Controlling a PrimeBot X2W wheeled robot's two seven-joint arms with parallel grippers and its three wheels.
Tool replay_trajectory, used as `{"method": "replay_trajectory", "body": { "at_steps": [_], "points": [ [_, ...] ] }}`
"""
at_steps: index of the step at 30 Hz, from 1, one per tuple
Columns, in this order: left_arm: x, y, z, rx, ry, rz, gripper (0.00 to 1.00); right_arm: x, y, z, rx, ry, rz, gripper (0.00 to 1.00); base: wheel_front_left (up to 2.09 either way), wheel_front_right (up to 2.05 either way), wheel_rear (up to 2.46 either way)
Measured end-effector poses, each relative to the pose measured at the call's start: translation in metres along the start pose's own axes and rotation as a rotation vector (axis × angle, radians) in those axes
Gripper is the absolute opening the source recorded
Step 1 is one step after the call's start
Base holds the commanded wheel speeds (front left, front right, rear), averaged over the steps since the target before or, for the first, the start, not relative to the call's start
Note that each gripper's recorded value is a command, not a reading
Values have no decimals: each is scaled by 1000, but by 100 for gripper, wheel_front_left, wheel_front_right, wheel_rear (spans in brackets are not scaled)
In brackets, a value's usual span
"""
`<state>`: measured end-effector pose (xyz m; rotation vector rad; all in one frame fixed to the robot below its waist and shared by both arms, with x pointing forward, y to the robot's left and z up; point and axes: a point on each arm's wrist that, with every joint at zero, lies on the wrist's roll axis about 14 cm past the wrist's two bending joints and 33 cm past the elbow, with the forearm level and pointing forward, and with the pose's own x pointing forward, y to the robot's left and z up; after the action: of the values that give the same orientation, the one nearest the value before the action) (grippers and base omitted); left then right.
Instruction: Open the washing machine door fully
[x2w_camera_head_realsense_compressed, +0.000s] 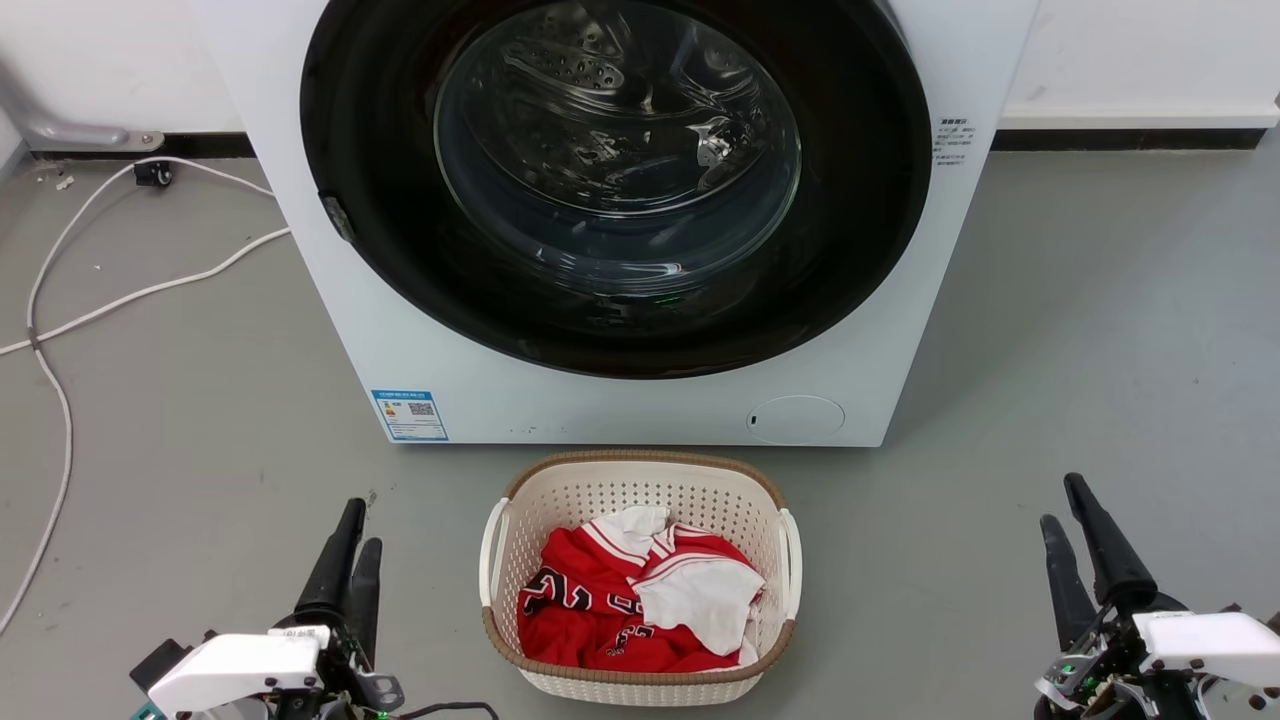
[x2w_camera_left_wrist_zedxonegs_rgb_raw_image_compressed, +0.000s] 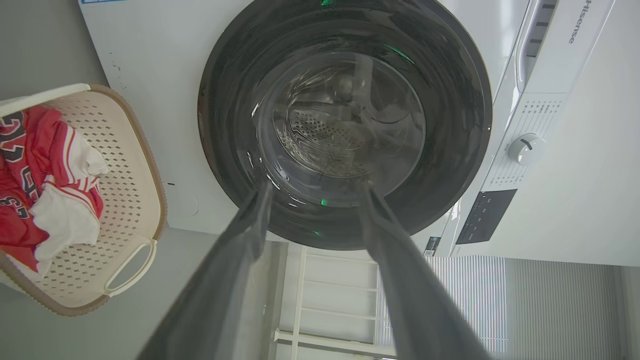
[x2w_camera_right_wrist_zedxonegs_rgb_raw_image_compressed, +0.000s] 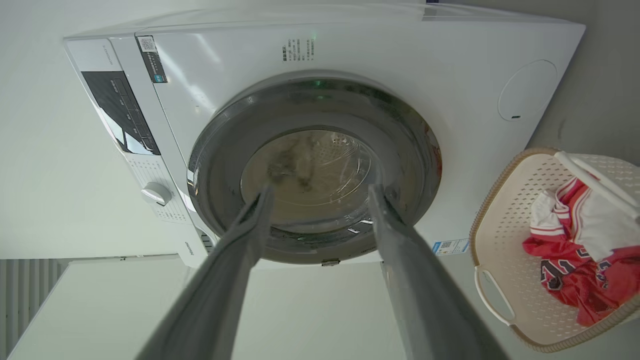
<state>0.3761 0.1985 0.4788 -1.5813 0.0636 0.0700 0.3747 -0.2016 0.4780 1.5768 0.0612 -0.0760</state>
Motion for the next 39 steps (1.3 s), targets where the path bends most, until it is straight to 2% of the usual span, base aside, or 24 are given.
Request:
{"method": "replay_trajectory", "body": {
  "at_steps": [6, 27, 39],
  "points": [
    [1, -3, 2, 61, -19, -6, 100, 0, 2, 4, -66, -24, 4, 100, 0, 0, 0],
    [4, -20, -11, 511, -29, 1, 100, -5, 25, -5, -617, -31, 71, 100, 0, 0, 0],
    [3, -22, -19, 733, -41, 4, 100, -9, 34, -11, -857, -43, 108, 100, 0, 0, 0]
  ]
}}
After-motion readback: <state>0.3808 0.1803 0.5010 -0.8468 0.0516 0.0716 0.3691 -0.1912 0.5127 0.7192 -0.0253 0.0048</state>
